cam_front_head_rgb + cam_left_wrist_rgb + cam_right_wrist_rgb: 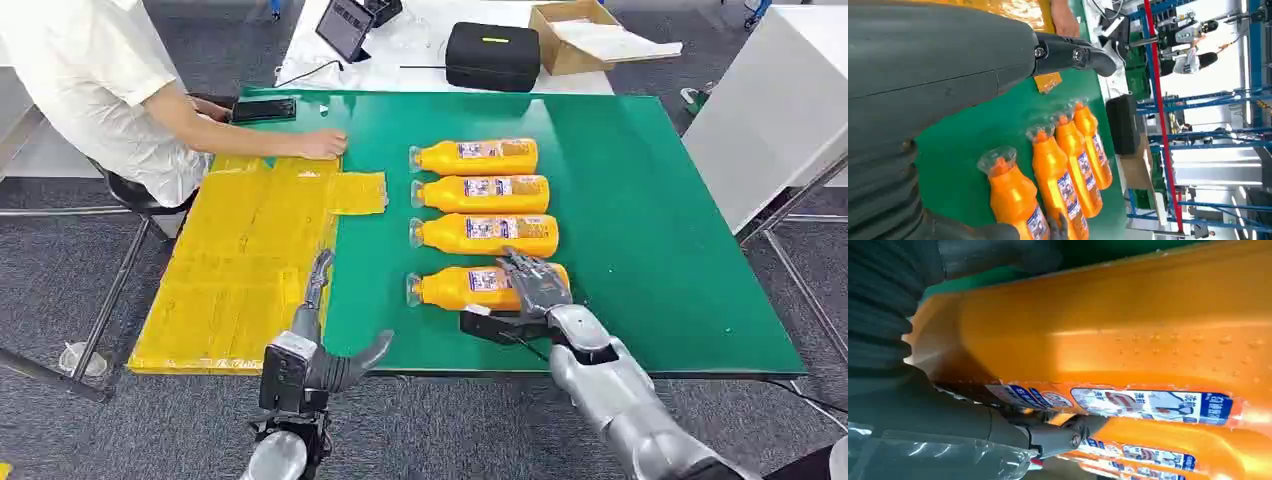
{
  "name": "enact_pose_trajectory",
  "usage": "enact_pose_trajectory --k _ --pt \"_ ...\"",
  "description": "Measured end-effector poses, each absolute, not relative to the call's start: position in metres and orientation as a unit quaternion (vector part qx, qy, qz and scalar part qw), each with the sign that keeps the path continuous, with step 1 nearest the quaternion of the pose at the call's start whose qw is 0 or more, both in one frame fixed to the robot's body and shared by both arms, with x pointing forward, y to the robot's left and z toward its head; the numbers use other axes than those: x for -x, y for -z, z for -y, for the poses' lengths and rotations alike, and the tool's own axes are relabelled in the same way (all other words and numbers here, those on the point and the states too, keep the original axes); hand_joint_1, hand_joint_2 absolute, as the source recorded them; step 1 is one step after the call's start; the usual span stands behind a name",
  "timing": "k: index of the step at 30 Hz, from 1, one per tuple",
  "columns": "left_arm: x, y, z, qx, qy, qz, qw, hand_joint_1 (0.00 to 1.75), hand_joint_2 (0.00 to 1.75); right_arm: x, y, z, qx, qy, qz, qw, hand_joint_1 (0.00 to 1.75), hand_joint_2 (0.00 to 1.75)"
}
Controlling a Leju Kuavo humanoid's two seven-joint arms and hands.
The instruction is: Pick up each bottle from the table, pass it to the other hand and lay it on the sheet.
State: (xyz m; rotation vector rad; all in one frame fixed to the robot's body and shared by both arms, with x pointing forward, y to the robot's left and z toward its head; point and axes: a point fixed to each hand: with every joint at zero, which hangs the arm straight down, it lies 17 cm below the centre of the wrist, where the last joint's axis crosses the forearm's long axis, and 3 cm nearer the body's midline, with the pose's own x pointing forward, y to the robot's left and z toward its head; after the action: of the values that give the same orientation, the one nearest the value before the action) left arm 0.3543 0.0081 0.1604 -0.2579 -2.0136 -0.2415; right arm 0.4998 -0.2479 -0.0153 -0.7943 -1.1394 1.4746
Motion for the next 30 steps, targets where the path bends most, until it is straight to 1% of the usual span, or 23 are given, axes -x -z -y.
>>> enact_pose_trajectory --k 6,10,13,24,27,30 --pt "-0.354 -0.161 -0.004 0.118 0.1 0.838 0.524 0.0 1.75 -0.506 0.016 0.257 0.317 -0.639 0.459 0.531 1.75 1.75" --pt "-0.353 -0.165 0.0 0.13 0.1 0.838 0.52 0.0 1.75 -0.504 0.015 0.258 0.266 -0.647 0.463 0.544 1.75 1.75" --pt "-0.353 -0.171 0.002 0.139 0.095 0.842 0.513 0.0 1.75 -0.501 0.013 0.258 0.226 -0.634 0.483 0.56 1.75 1.75" --pt "-0.351 -0.175 0.007 0.148 0.094 0.843 0.509 0.0 1.75 -0.499 0.014 0.268 0.222 -0.633 0.481 0.564 1.75 1.75" --pt "-0.35 -0.176 0.007 0.149 0.093 0.844 0.507 0.0 1.75 -0.497 0.012 0.263 0.204 -0.619 0.497 0.573 1.75 1.75" --pt "-0.351 -0.177 0.005 0.156 0.083 0.843 0.508 0.0 1.75 -0.492 0.007 0.253 0.169 -0.587 0.535 0.583 1.75 1.75"
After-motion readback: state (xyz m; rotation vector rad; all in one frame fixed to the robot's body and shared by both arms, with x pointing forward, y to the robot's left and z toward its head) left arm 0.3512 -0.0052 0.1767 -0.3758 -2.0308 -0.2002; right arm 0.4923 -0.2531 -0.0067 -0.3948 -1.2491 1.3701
